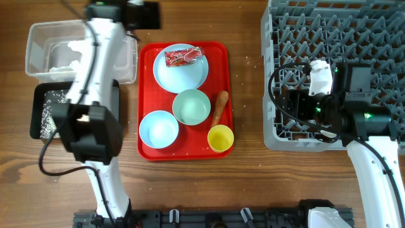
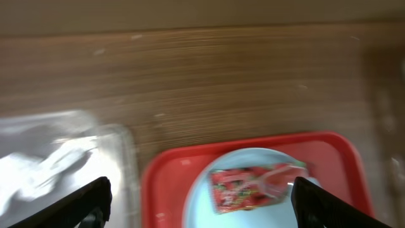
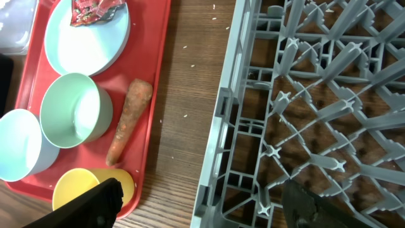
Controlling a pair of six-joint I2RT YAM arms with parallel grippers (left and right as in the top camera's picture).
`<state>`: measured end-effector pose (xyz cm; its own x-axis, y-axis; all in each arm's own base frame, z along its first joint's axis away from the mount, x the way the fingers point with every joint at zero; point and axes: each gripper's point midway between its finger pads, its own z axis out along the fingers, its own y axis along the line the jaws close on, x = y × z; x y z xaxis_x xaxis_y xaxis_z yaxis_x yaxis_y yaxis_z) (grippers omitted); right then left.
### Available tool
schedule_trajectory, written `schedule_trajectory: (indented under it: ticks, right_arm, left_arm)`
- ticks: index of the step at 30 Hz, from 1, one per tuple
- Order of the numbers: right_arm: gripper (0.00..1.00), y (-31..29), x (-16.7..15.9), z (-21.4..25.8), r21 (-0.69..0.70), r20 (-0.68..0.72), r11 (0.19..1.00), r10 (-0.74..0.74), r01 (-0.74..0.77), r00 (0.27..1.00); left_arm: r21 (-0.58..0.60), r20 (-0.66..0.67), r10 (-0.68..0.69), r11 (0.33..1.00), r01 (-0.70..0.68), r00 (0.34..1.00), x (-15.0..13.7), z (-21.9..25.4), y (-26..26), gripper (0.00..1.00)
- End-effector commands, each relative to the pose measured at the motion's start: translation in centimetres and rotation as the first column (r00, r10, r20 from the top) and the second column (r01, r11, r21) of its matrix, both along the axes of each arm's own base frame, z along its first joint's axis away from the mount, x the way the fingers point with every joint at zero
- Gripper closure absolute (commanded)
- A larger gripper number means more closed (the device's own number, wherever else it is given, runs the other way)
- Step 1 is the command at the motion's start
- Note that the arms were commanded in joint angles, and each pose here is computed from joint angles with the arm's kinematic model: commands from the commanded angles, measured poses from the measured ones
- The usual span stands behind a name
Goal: Sort waste into correct bins and load items into the dishwasher rack
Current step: 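Move the left gripper back to the plate over the red wrapper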
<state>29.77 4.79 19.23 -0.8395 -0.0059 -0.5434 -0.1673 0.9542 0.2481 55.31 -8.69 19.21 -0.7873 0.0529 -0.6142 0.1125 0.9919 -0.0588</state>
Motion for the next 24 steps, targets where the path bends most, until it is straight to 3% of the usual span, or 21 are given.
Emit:
schedule_trajectory:
  ticks: [1, 12, 24]
  right_arm:
    - [0.17, -0.1, 0.4, 0.6, -0.003, 0.011, 1.000, -0.003, 0.003, 1.000]
    - [0.17, -0.1, 0.3, 0.5, -0.004, 0.008, 1.000, -0.002, 0.002, 1.000]
    - [0.17, -0.1, 0.3, 0.5, -0.004, 0.008, 1.000, -0.002, 0.002, 1.000]
  left_arm:
    - [0.093, -0.033, -0.146, 0.985, 0.149, 0.989, 0.5, -3.3, -3.2, 0.09]
    - [0.146, -0.229, -0.317, 0.924, 0.354, 0.920, -0.5, -14.5, -6.4, 0.06]
    - [0.141, -0.262, -0.340, 0.912, 0.384, 0.903, -1.4, -15.5, -7.3, 0.07]
